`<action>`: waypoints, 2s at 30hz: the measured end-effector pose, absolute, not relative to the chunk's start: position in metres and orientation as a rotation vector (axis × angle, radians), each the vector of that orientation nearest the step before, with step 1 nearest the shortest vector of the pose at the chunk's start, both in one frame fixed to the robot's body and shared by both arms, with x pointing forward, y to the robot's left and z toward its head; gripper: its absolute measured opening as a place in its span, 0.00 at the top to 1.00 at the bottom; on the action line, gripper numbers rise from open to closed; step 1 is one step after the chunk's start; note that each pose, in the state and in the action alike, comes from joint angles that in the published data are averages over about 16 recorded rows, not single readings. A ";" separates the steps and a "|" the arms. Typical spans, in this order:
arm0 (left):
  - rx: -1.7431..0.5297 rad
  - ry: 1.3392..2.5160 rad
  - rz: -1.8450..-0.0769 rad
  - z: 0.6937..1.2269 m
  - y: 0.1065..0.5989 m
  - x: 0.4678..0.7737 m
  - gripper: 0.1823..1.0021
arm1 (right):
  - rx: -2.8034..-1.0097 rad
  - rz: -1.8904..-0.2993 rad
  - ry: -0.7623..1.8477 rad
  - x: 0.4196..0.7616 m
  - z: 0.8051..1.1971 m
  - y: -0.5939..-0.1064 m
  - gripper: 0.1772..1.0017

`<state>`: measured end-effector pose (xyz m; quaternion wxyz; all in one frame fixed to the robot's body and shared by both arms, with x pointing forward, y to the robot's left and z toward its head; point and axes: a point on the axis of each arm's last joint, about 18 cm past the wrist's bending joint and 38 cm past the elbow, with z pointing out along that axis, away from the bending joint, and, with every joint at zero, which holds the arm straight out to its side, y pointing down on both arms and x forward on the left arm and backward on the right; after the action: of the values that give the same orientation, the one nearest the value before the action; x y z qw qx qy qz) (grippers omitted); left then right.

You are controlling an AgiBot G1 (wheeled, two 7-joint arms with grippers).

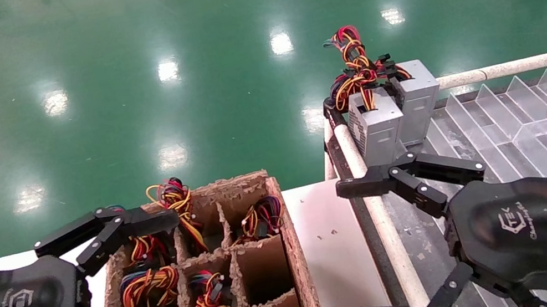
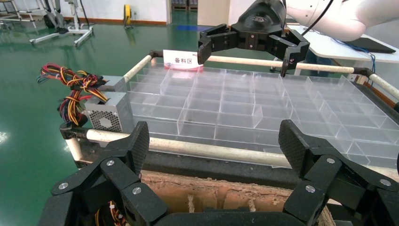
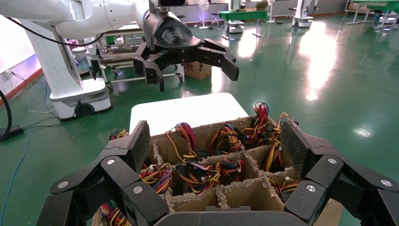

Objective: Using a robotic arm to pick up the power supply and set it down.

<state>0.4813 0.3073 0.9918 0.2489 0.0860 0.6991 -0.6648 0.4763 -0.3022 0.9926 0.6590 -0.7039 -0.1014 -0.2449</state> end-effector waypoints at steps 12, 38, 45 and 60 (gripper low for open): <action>0.234 1.905 -1.811 0.992 0.307 0.481 0.01 | -1.591 -0.558 -0.223 0.477 0.992 -0.304 0.00; 0.234 1.905 -1.811 0.992 0.307 0.481 0.41 | -1.664 -0.604 -0.063 0.590 0.957 -0.285 0.00; 0.234 1.905 -1.811 0.992 0.307 0.481 0.62 | -1.707 -0.569 -0.007 0.629 0.960 -0.255 0.01; 0.234 1.905 -1.811 0.992 0.307 0.481 0.92 | -1.810 -0.528 0.034 0.661 0.953 -0.219 0.15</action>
<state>0.4813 0.3073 0.9918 0.2489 0.0860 0.6991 -0.6648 0.6605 -0.2186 0.9525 0.5876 -0.7766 0.0144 -0.2267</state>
